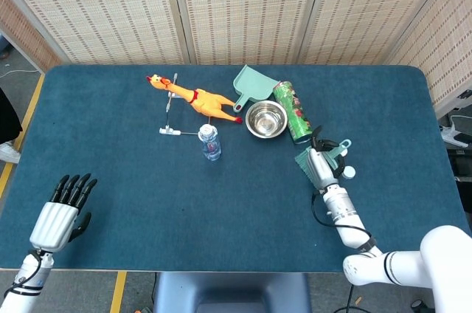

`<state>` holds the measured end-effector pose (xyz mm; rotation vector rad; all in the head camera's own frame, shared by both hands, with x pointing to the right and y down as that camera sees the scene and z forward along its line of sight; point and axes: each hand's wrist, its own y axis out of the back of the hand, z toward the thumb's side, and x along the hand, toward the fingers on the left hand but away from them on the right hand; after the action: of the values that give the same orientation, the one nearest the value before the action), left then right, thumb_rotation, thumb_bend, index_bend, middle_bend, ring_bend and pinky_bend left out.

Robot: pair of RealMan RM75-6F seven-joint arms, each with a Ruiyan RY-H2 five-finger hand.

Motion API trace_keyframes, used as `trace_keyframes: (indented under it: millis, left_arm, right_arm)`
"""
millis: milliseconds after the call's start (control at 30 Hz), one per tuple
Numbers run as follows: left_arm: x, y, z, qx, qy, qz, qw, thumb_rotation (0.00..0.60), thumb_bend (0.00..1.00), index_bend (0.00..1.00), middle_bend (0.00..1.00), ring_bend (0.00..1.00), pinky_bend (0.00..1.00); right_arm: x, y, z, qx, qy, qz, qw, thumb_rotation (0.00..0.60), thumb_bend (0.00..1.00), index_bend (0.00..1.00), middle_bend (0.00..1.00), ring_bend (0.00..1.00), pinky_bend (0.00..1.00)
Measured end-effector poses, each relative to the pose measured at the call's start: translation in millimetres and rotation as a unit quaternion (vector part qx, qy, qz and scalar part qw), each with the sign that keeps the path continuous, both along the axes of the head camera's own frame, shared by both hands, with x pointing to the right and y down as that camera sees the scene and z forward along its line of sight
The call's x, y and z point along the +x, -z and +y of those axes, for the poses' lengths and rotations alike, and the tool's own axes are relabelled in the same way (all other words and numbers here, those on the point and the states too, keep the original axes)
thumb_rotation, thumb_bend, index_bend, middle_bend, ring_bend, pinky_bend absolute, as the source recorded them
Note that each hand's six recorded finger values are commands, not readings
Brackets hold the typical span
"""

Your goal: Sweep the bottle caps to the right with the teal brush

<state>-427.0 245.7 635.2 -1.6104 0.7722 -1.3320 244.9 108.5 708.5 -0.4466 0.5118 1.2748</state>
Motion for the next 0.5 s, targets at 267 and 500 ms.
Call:
trace_keyframes:
  millis: [267,500]
  left_arm:
    - [4.1,-3.8,-3.6,-0.001,0.001,-0.001,1.0000,0.600,0.46,0.00,0.00,0.00,0.05]
    - [0.6,-3.6,-0.7,-0.005,0.001,-0.003,1.0000,0.600,0.46,0.00,0.00,0.00,0.05]
  right_arm:
    - [6.9,-8.1,-4.2,0.015,0.012,0.048,0.9987,0.600,0.33,0.95,0.80,0.52,0.17]
    - [28.8,-14.3,-9.6,0.022,0.009,0.092,0.9955,0.600,0.33,0.95,0.80,0.52,0.17]
